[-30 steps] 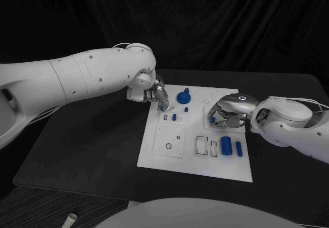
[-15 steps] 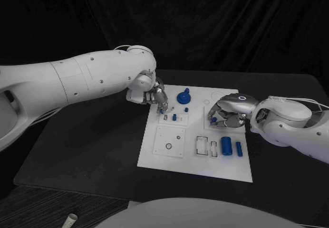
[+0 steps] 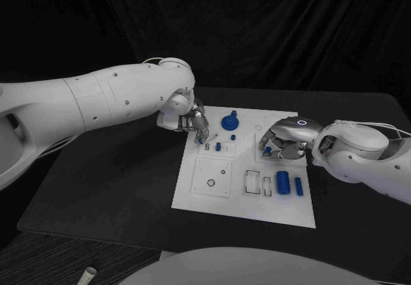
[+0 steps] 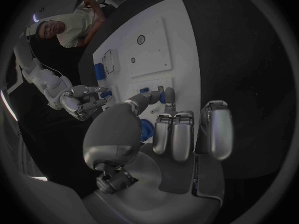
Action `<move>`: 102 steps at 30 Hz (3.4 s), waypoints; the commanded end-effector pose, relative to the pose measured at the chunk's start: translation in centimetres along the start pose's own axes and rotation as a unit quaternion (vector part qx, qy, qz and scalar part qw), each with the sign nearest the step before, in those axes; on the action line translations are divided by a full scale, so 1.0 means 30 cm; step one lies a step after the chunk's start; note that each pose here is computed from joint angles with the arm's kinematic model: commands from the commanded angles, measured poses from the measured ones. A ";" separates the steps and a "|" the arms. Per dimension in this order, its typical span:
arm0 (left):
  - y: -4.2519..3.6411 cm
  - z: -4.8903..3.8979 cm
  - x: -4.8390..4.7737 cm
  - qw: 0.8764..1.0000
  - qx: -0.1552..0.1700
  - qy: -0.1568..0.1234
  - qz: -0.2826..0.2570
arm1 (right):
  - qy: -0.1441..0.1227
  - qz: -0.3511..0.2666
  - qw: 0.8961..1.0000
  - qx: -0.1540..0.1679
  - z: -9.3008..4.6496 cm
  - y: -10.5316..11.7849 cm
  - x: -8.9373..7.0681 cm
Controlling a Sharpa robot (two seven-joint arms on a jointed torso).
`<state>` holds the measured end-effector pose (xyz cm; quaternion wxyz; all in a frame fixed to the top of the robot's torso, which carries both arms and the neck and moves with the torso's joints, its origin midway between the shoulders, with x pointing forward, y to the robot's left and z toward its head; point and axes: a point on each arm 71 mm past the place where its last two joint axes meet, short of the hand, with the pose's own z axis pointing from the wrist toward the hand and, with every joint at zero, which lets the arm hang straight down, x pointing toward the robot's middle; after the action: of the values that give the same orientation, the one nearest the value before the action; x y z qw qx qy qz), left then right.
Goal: Assemble the parts on the task board
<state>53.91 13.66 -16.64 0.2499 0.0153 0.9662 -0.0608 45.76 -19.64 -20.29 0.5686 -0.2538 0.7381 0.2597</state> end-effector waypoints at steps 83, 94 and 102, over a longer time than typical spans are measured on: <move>-0.028 0.043 0.022 1.000 0.001 0.031 0.001 | 0.008 0.000 1.000 0.003 -0.002 0.001 0.007; -0.029 0.047 0.020 1.000 -0.001 0.031 0.000 | 0.009 0.000 1.000 0.002 0.000 0.003 0.007; -0.029 0.056 0.023 0.999 -0.001 0.032 -0.002 | 0.009 0.000 1.000 0.003 -0.001 0.001 0.007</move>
<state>54.24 12.72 -17.99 0.2258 0.0118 0.9721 -0.0621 45.70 -19.62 -20.36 0.5642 -0.2552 0.7413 0.2588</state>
